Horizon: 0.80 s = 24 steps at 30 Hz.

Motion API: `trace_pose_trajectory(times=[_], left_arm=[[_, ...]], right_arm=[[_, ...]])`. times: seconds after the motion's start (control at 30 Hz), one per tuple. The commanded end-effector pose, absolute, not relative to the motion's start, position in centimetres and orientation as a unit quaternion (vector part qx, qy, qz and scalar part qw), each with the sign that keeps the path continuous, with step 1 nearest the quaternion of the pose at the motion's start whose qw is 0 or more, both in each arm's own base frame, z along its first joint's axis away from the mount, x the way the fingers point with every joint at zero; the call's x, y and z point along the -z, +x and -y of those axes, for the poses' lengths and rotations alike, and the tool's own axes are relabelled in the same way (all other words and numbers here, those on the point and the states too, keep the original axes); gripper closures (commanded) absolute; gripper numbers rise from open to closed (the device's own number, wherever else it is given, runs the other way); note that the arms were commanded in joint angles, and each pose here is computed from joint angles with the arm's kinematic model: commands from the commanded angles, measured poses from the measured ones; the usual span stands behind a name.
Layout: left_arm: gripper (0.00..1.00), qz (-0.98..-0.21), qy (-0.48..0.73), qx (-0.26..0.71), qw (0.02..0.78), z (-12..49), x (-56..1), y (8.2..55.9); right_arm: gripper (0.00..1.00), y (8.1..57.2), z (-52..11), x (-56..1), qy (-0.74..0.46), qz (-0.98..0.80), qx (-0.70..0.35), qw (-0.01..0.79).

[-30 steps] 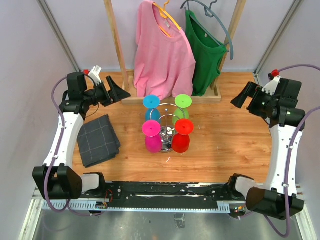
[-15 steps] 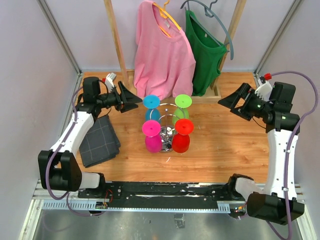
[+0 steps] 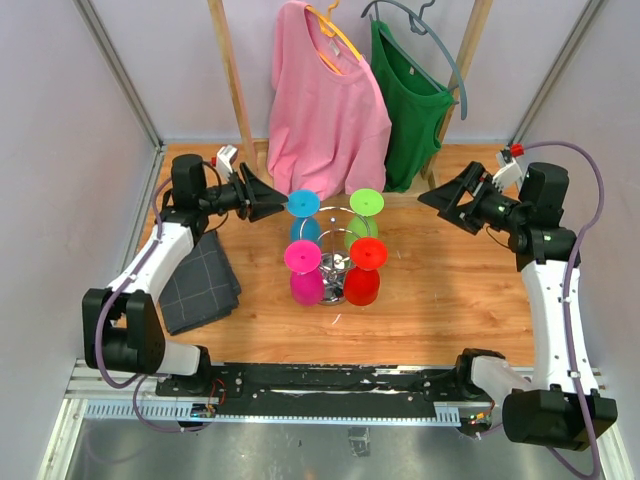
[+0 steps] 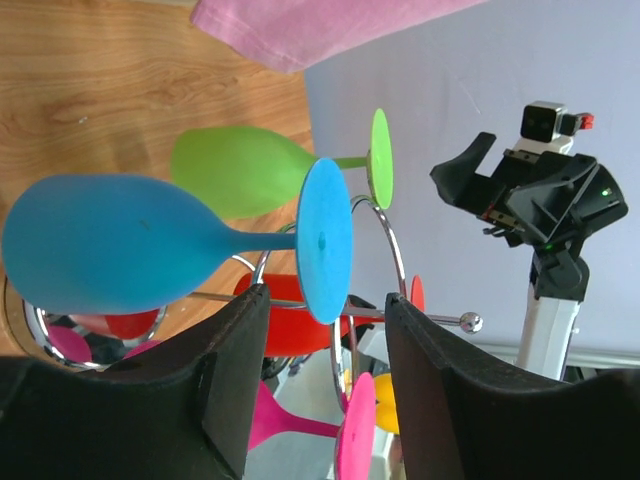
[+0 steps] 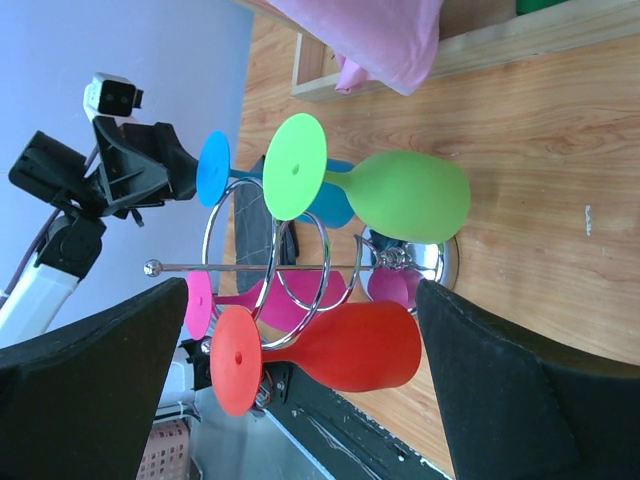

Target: Take the wine glass off the wine glass rack

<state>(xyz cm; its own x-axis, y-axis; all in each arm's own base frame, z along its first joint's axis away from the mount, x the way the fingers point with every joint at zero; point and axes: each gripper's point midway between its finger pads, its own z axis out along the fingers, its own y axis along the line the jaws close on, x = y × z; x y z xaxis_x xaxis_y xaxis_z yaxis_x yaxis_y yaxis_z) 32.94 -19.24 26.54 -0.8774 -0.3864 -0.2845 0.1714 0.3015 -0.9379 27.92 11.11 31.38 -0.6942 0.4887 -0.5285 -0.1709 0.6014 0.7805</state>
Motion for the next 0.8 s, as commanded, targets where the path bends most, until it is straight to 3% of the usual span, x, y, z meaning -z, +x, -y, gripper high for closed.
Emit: trace_pose_trajectory(times=[0.0, 0.53, 0.77], left_arm=[[0.47, -0.763, -0.064, 0.604, 0.222, 19.8, -26.4, 32.3], [0.59, -0.748, -0.077, 0.635, 0.179, 20.9, -26.1, 31.8], [0.74, -0.747, -0.074, 0.637, 0.175, 21.1, -26.2, 31.9]], right_arm=[[0.01, 27.9, -11.9, -32.7, 0.078, -0.797, -0.452, 0.393], [0.01, 28.1, -11.9, -32.1, 0.083, -0.801, -0.448, 0.389], [0.01, 28.0, -11.9, -32.0, 0.083, -0.801, -0.447, 0.390]])
